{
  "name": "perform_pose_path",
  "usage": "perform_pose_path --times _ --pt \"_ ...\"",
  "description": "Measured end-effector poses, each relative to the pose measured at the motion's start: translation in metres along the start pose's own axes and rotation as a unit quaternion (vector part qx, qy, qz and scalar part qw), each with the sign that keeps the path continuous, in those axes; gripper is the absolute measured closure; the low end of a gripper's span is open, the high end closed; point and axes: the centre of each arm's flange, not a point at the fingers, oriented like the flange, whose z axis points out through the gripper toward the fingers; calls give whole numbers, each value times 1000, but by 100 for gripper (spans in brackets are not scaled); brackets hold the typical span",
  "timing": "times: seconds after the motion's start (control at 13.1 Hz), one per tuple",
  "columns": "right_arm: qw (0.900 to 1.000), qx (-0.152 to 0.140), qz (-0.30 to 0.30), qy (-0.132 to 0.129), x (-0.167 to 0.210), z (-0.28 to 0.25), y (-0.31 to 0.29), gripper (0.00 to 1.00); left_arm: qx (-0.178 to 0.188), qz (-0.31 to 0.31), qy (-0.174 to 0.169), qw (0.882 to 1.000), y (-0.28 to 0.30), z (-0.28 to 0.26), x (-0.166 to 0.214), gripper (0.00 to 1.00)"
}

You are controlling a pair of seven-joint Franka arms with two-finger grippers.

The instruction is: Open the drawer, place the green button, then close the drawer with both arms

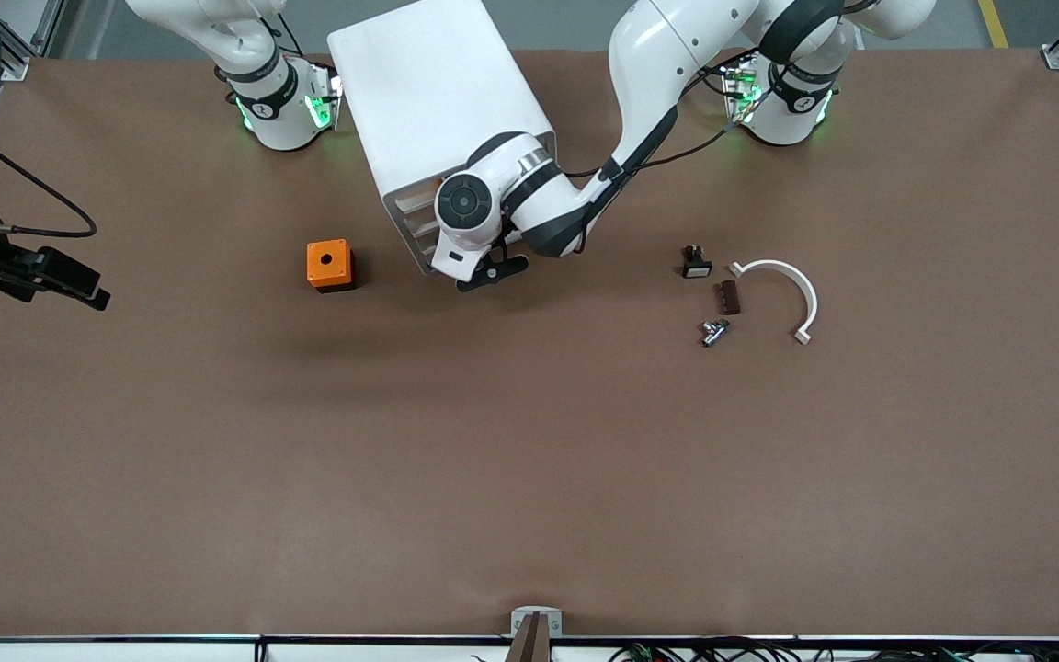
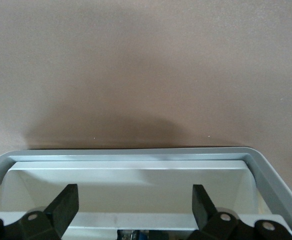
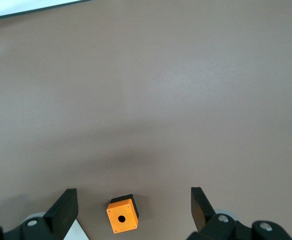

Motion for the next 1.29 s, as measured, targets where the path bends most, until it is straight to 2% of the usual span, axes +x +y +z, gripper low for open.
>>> perform_pose_path --times 0.23,0.46,0.61,0.76,0.91,0.99,1.29 --pt "1000 5 0 22 -8 -22 2 0 -12 -19 10 1000 -5 -20 25 0" --pt "999 11 0 38 -26 -34 6 0 -62 -75 26 995 -45 -115 114 0" --pt "1000 8 0 30 -36 -30 9 0 -83 -99 44 991 -97 -195 170 0" --pt "1000 4 -3 24 -39 -27 7 0 -60 -95 93 989 -159 -261 206 0" --pt "1000 3 -5 25 -39 -27 6 0 -26 -93 147 984 -212 -313 224 0" --pt "1000 2 -9 27 -39 -29 6 0 -18 -88 164 982 -235 -336 229 0" --pt "999 0 -29 41 -42 -56 13 0 -6 -67 180 981 -341 -417 241 0"
